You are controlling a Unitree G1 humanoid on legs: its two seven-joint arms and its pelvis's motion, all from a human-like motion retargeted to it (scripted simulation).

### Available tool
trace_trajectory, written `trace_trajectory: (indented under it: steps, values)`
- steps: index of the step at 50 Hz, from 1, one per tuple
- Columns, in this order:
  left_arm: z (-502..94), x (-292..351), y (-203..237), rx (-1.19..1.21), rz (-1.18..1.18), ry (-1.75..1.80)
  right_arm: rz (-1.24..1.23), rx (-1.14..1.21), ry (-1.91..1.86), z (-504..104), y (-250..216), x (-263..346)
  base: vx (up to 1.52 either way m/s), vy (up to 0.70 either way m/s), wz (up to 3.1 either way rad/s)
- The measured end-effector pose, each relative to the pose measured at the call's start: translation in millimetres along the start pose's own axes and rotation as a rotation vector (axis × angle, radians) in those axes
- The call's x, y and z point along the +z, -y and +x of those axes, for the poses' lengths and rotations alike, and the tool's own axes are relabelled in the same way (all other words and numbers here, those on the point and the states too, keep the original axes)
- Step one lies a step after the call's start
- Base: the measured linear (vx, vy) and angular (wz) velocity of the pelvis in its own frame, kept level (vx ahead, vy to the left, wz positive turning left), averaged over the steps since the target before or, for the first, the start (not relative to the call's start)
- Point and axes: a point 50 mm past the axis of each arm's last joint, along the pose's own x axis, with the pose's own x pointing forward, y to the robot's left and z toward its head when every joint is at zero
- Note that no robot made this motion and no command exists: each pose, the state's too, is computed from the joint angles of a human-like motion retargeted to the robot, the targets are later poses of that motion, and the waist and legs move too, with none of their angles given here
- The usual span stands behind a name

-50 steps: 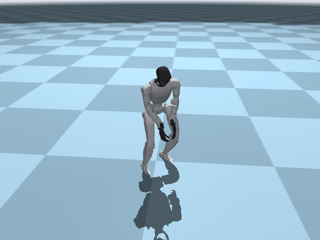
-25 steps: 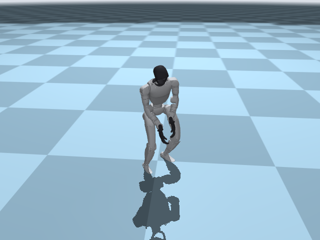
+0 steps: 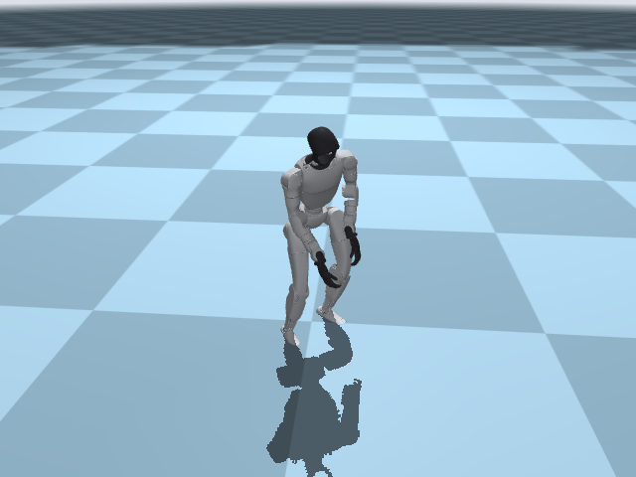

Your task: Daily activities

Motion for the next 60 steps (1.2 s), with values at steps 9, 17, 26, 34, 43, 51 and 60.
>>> trace_trajectory:
  steps: [9, 17, 26, 34, 43, 51, 60]
  values:
    - [-8, -26, -10, 0.027, 0.109, -0.030, -0.091, -0.016, 0.023, 2, 11, 6, 0.00, 0.00, 0.00]
    - [-18, -55, -17, 0.034, 0.166, -0.106, -0.119, -0.015, 0.034, 4, 19, 14, 0.00, 0.00, 0.00]
    - [-30, -76, -20, 0.028, 0.240, -0.147, -0.138, -0.026, 0.083, 7, 23, 33, 0.00, 0.00, 0.00]
    - [-37, -67, -25, 0.010, 0.400, 0.018, -0.167, -0.075, 0.177, 8, 22, 62, 0.00, 0.00, 0.00]
    - [-45, 15, -55, 0.071, 0.653, 0.575, -0.221, -0.147, 0.217, 8, 24, 69, 0.00, 0.00, 0.00]
    - [-48, 154, -98, 0.389, 0.888, 1.119, -0.295, -0.045, 0.161, 9, 1, 50, 0.00, 0.00, 0.00]
    - [-46, 318, -141, 0.795, 1.153, 1.286, -0.399, 0.161, 0.173, 1, -19, 27, -0.01, -0.04, -0.16]
